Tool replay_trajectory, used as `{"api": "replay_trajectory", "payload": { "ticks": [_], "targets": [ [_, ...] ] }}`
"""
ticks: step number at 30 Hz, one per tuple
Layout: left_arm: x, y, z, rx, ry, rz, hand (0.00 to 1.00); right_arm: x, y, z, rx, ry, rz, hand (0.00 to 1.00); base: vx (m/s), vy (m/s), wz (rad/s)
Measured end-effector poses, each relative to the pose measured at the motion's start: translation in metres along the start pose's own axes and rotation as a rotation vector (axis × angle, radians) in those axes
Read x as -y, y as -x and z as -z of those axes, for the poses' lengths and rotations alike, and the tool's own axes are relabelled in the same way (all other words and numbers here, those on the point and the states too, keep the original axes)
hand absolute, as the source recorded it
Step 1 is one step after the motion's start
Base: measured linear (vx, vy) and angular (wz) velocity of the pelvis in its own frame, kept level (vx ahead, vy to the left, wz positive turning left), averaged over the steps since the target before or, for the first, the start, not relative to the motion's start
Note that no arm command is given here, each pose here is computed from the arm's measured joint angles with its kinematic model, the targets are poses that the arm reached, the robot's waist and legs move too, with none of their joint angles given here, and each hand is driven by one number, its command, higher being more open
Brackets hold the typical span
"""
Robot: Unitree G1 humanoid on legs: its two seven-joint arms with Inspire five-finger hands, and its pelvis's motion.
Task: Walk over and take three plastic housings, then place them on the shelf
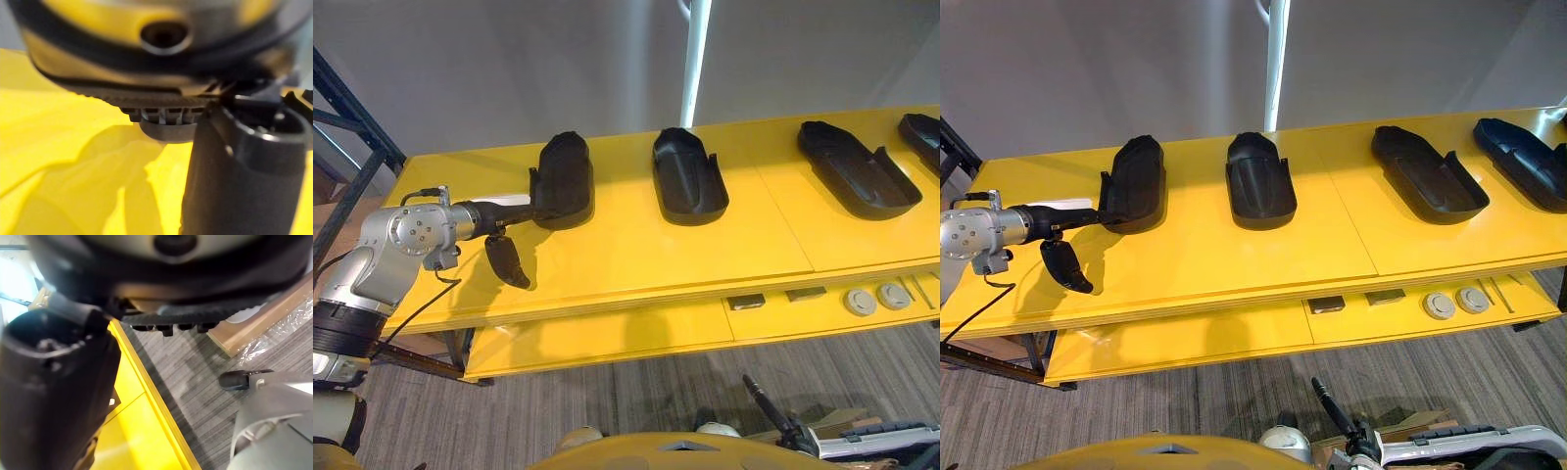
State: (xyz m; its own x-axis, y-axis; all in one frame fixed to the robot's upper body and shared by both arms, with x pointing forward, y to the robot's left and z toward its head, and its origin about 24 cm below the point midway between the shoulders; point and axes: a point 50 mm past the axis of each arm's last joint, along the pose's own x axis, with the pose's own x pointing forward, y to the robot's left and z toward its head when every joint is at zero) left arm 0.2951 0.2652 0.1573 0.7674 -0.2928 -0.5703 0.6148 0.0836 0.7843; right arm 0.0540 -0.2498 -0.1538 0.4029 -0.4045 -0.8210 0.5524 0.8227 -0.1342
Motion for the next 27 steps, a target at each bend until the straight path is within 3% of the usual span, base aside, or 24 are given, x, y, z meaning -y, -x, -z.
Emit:
{"api": "replay_trajectory", "payload": {
  "ticks": [27],
  "targets": [
    [0.017, -0.019, -0.008, 0.032, -0.127, 0.024, 1.0, 0.0, 0.0, 0.0, -0.027, -0.005, -0.001, 1.0, -0.02, 0.005, -0.01]
  ]
}}
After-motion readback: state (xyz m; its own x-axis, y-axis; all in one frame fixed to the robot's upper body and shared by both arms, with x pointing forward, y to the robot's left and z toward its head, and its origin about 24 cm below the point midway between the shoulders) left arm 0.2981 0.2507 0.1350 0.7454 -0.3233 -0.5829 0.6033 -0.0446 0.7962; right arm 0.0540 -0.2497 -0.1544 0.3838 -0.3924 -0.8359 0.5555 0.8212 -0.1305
